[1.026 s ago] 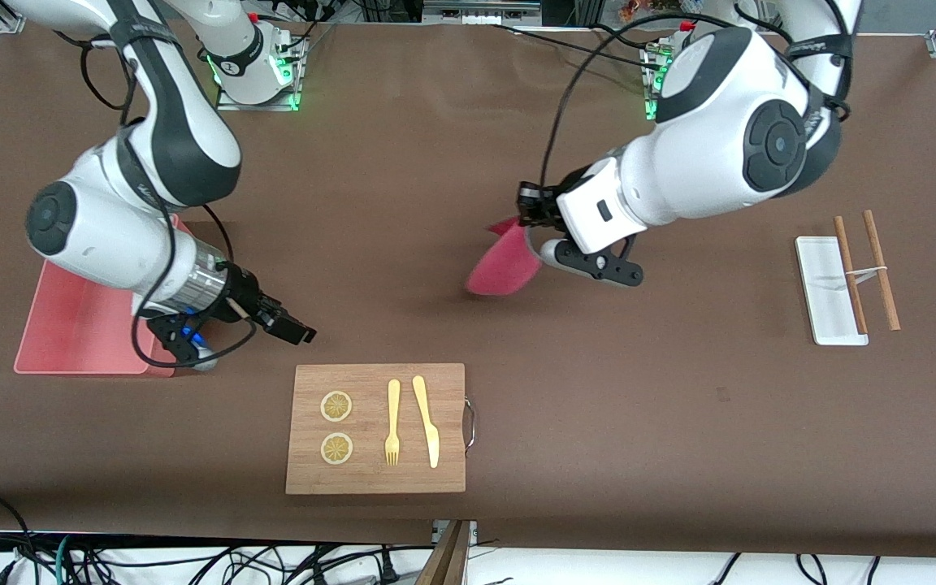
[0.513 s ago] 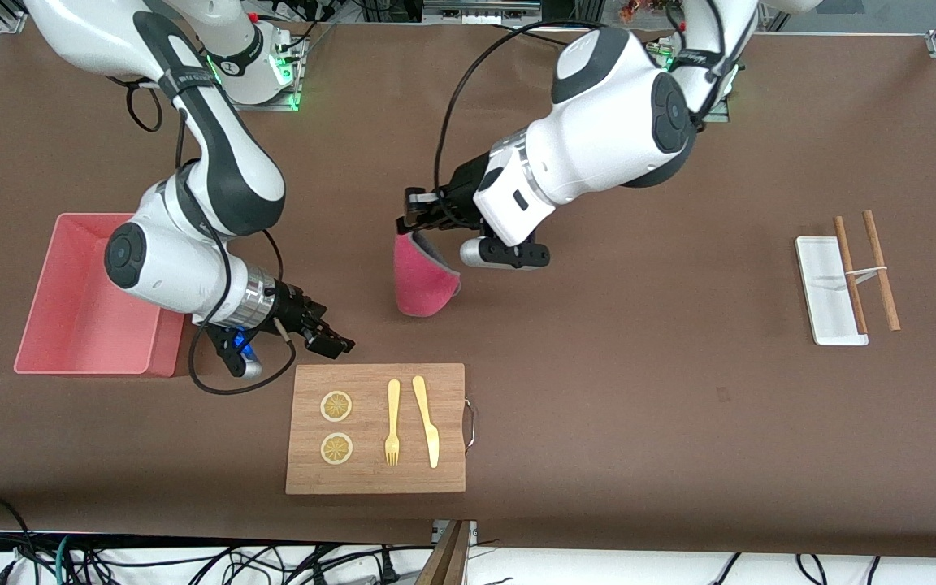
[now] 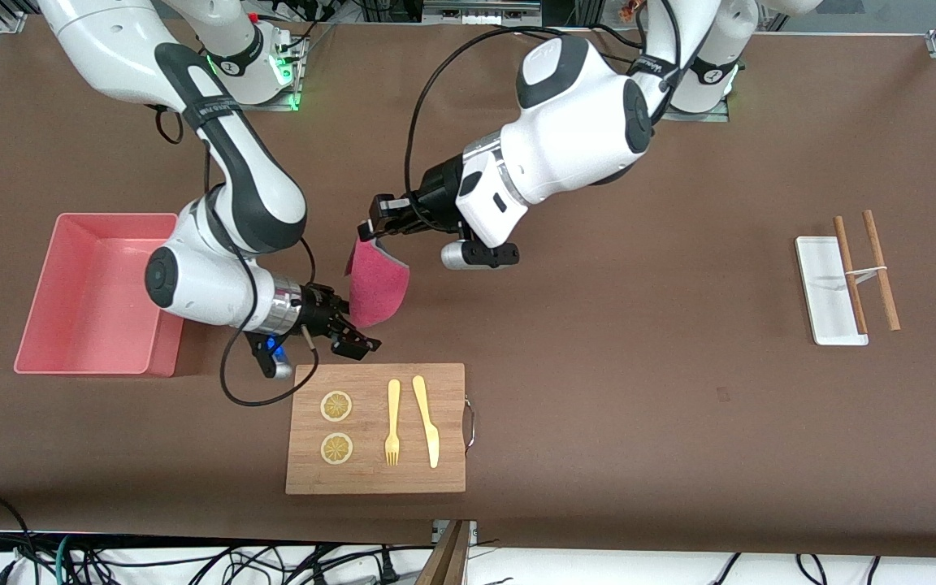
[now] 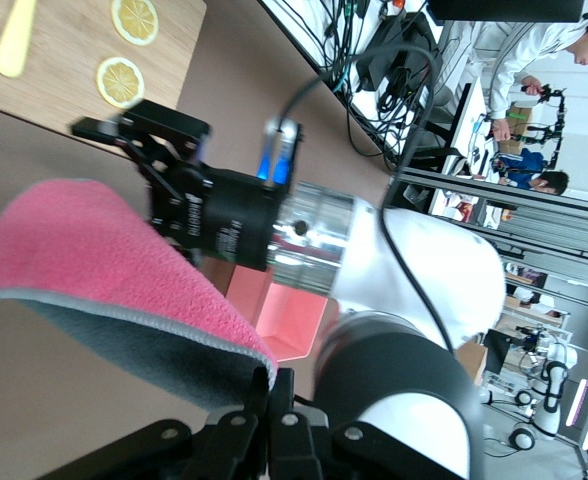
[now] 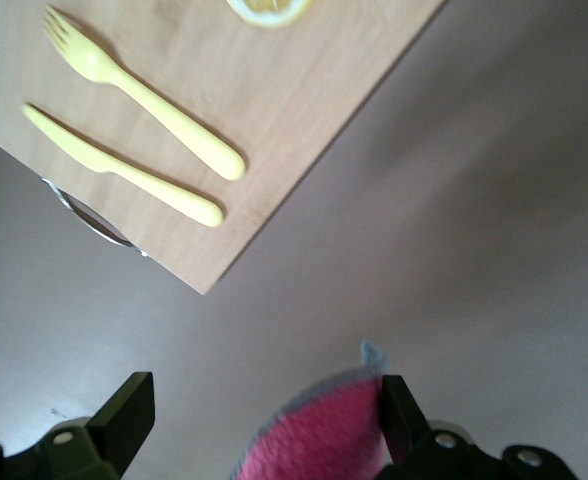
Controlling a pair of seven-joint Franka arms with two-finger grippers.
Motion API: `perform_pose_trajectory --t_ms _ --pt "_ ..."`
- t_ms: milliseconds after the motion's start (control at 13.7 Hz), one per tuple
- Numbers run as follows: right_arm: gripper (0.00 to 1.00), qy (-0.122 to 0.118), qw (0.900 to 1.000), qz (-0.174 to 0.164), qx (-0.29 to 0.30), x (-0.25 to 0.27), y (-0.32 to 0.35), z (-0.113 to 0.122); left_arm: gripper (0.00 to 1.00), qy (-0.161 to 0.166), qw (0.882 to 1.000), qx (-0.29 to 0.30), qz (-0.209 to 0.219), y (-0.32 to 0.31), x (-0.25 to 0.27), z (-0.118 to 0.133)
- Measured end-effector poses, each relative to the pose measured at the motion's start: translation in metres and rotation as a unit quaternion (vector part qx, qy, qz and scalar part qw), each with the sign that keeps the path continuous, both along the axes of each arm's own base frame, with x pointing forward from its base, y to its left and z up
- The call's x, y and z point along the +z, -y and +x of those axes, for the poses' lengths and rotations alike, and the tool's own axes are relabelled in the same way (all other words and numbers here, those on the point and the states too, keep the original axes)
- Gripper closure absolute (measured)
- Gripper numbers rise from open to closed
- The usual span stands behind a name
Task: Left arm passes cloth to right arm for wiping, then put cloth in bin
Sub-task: 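Carry the cloth toward the right gripper near the wooden board, then grasp the cloth with the right gripper and release the left gripper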
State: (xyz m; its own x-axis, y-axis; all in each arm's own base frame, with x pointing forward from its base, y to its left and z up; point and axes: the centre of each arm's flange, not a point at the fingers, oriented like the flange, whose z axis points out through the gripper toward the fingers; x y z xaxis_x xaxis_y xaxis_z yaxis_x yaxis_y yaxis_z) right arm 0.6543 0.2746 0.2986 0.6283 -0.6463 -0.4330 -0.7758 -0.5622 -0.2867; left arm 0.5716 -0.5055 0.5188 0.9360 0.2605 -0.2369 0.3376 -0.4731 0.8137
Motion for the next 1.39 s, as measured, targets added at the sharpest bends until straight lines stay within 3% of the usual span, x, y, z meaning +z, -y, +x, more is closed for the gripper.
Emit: perform_pose_trajectory --t_ms 440,513,952,1099,1392 --pt "0.03 -0.023 1.0 0.0 -0.001 -0.02 -0.002 -0.01 0.98 -0.004 1.0 0.004 0.0 0.006 -0.005 -0.003" --pt "0.11 -0.026 1.0 0.0 -0.001 -0.023 -0.001 -0.012 0.98 -0.005 1.0 0.004 0.0 0.006 -0.005 -0.003" --pt "0.81 -0.047 0.999 -0.002 0.009 -0.028 -0.003 -0.019 0.98 -0.007 1.0 0.007 0.0 0.006 -0.005 -0.003" --pt "0.98 -0.05 0.999 0.002 0.007 -0.027 -0.003 -0.019 0.98 -0.008 1.0 0.007 0.0 0.006 -0.005 -0.003" --pt "0.98 -0.048 0.999 0.005 0.004 -0.023 -0.001 -0.016 0.98 -0.009 1.0 0.008 0.0 0.005 -0.005 -0.002"
